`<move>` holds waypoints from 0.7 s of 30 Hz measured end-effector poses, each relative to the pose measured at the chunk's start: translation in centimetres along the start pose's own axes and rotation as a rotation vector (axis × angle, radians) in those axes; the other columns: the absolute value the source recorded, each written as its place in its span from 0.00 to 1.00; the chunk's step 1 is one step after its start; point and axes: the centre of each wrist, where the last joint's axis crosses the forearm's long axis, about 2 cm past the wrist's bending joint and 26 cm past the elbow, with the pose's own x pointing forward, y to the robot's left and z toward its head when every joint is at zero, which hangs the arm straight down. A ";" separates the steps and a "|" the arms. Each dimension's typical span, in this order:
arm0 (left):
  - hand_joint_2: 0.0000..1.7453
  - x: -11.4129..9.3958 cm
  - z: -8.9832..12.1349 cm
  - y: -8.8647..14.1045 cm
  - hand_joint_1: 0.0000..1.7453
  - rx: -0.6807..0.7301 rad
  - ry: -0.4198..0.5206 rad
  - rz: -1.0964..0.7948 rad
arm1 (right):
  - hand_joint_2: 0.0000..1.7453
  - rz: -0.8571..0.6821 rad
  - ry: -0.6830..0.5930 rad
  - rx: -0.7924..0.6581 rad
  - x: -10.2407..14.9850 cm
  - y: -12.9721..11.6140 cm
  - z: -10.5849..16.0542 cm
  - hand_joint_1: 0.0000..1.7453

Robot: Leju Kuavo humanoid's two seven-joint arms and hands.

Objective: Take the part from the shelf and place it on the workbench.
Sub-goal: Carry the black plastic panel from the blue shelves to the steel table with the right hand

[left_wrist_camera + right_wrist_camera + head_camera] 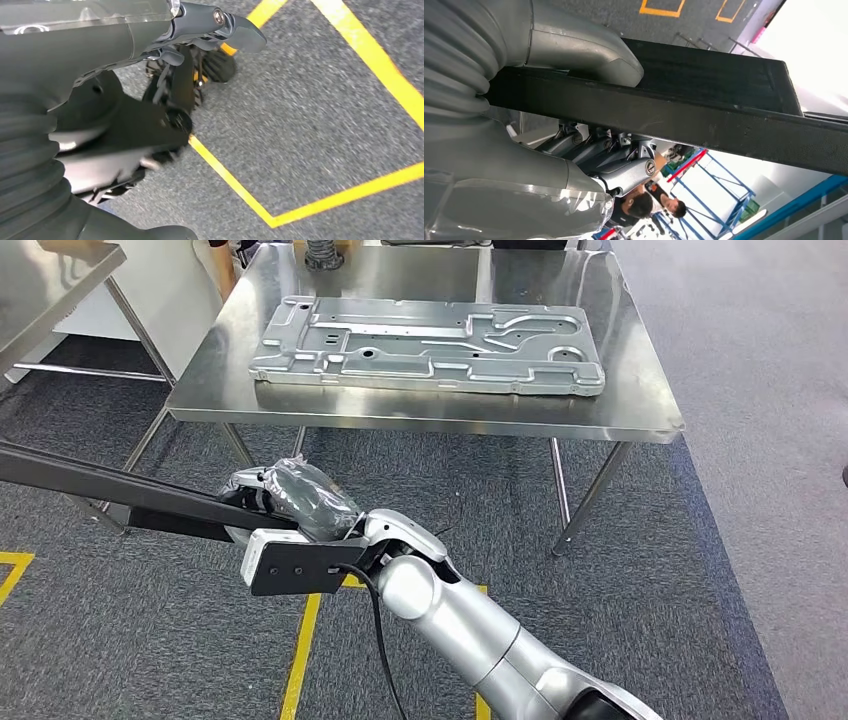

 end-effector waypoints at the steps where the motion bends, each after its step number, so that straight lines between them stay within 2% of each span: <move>1: 1.00 0.0 0.0 0.0 0.00 -0.001 -0.001 0.000 | 1.00 0.003 0.001 -0.001 0.0 0.0 0.0 0.82; 21: 1.00 0.0 0.0 -0.3 0.00 -0.006 -0.002 0.004 | 1.00 0.056 0.020 0.001 -0.2 -0.5 0.2 0.82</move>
